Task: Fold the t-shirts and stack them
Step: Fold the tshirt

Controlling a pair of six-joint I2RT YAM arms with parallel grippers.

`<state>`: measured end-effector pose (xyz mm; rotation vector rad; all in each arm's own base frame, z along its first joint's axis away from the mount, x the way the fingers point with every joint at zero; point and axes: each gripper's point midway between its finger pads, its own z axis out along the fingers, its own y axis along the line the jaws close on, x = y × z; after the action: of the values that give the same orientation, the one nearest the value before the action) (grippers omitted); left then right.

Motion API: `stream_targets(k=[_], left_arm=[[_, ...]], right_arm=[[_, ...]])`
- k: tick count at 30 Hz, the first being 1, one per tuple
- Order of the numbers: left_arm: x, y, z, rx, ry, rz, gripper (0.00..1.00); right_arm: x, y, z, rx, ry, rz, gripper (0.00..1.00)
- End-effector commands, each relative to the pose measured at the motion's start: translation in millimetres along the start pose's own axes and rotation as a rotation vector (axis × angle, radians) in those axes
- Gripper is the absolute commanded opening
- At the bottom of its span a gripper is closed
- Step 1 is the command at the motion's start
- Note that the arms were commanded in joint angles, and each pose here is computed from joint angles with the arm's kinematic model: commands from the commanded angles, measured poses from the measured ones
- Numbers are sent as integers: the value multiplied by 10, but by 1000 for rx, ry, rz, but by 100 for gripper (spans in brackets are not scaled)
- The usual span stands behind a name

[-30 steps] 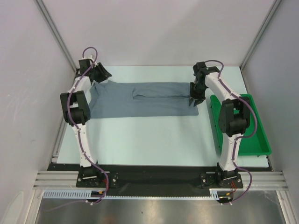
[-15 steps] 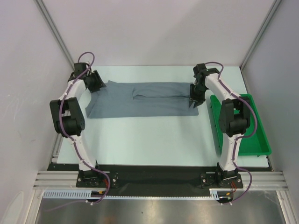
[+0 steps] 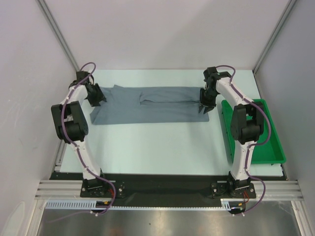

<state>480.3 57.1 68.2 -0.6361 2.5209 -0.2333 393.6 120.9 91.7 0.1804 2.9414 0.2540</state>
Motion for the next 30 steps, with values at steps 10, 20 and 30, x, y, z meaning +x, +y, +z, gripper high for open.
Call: stream_targets(k=[10,20,30], left_arm=[[1,38,207,46,32,-48,47],[-14,14,258,61,30,-55,36],[-17,36,154,44,19,-43,8]], right_arm=[[-15,61,-163,-27,-44,6,36],[-3,78,-175,-27,-45,8,36],[19,118,-159,-26,-44,2,36]])
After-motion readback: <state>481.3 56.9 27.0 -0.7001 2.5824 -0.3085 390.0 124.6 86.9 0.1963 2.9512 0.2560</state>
